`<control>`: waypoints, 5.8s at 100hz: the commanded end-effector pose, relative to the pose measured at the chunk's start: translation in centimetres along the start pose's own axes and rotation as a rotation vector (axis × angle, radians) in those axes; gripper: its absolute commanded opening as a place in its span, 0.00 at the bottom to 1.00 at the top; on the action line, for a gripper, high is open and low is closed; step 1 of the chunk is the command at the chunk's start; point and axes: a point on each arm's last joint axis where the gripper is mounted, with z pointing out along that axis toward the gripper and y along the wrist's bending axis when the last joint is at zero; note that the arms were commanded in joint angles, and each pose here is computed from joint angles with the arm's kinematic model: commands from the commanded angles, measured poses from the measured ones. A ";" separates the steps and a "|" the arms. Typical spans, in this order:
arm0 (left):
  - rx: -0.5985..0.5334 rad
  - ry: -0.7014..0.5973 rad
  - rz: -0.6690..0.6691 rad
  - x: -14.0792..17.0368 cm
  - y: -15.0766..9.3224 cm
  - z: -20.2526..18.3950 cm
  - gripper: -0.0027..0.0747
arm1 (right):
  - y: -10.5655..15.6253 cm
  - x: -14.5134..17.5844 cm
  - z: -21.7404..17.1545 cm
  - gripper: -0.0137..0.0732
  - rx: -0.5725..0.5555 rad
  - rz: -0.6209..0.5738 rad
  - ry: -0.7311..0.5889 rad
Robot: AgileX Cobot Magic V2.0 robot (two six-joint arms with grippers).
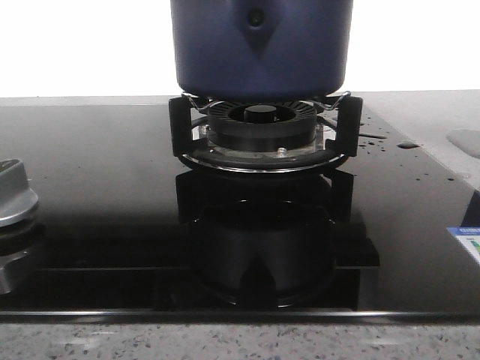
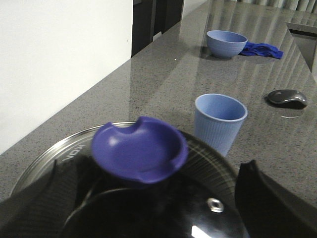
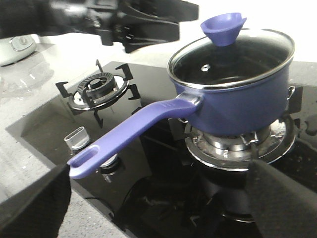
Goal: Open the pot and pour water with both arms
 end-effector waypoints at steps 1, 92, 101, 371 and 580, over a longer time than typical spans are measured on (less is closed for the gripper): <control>0.043 -0.089 0.032 -2.5 -0.8 0.2 0.80 | 0.0 -1.4 -0.1 0.90 0.016 -0.008 -0.069; 0.066 -0.086 -0.010 -1.3 0.6 5.5 0.44 | -1.0 -1.8 -0.2 0.77 0.130 -0.083 -0.108; 0.066 -0.090 -0.004 -1.5 0.4 5.3 0.39 | -1.4 -1.9 -0.2 0.73 0.175 -0.122 -0.115; 0.103 -0.268 0.227 -11.5 -7.7 -1.6 0.39 | -17.1 4.9 11.0 0.83 0.822 -0.171 -0.187; -0.032 -0.236 0.177 -12.5 -9.3 -9.4 0.39 | -7.7 -10.1 23.0 0.20 0.272 -1.195 -0.051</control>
